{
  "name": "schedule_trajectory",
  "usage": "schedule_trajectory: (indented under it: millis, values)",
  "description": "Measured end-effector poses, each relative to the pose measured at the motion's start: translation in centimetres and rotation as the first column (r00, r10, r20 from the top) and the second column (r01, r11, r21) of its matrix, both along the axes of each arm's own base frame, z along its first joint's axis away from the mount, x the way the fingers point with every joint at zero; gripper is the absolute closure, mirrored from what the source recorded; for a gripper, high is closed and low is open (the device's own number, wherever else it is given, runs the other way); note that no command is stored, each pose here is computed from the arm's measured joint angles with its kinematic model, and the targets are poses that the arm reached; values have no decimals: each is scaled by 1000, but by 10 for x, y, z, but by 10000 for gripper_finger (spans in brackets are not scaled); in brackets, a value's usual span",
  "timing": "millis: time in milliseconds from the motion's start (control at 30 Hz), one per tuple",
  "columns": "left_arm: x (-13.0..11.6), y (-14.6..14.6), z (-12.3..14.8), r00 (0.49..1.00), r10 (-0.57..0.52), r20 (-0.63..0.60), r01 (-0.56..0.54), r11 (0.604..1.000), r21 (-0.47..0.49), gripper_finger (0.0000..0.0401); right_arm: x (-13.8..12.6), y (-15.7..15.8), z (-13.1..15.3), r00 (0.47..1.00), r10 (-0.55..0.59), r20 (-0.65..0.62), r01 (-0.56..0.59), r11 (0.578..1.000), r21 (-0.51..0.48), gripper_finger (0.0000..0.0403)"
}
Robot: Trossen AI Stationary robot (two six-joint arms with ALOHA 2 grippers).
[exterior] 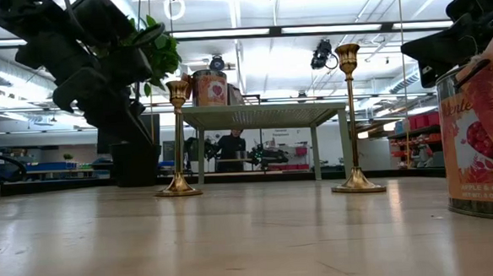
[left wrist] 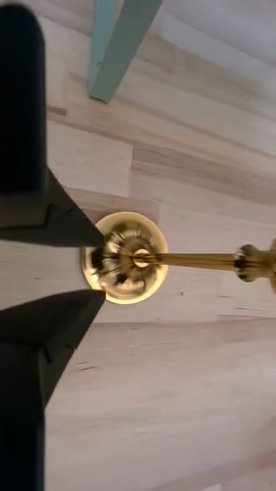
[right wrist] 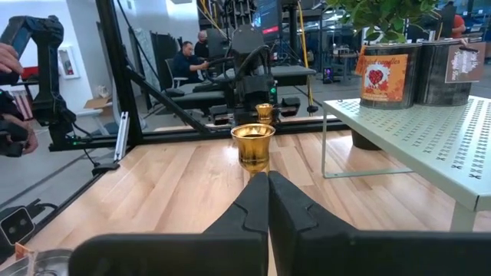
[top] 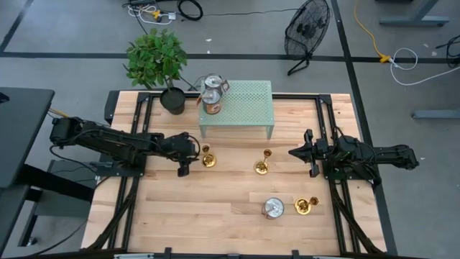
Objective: Pick & Place candle stick holders
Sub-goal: Put the top left gold candle holder on the shelf
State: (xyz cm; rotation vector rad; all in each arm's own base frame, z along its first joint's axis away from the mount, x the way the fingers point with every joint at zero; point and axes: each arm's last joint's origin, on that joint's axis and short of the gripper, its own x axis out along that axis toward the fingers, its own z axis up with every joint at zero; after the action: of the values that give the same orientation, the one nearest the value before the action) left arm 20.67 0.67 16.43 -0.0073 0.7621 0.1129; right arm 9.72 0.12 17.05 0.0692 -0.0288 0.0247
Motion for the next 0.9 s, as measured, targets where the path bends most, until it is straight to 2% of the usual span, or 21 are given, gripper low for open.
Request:
schedule_trajectory:
  millis: [233,500,700,900]
  values:
    - [0,0,0,1000,2,3,-2,1000,7,218,0,0,0,1000,0,0,0,1000,0,400]
    - [3,0,3,999,3,45,-4,1000,9,156,0,0,0,1000,0,1,0,1000,0,400]
    - [6,1,4,997,17,77,-19,1000,21,128,0,0,0,1000,0,0,0,1000,0,400]
    - [13,1,3,993,24,119,-26,1000,12,124,0,0,0,1000,0,0,0,1000,0,400]
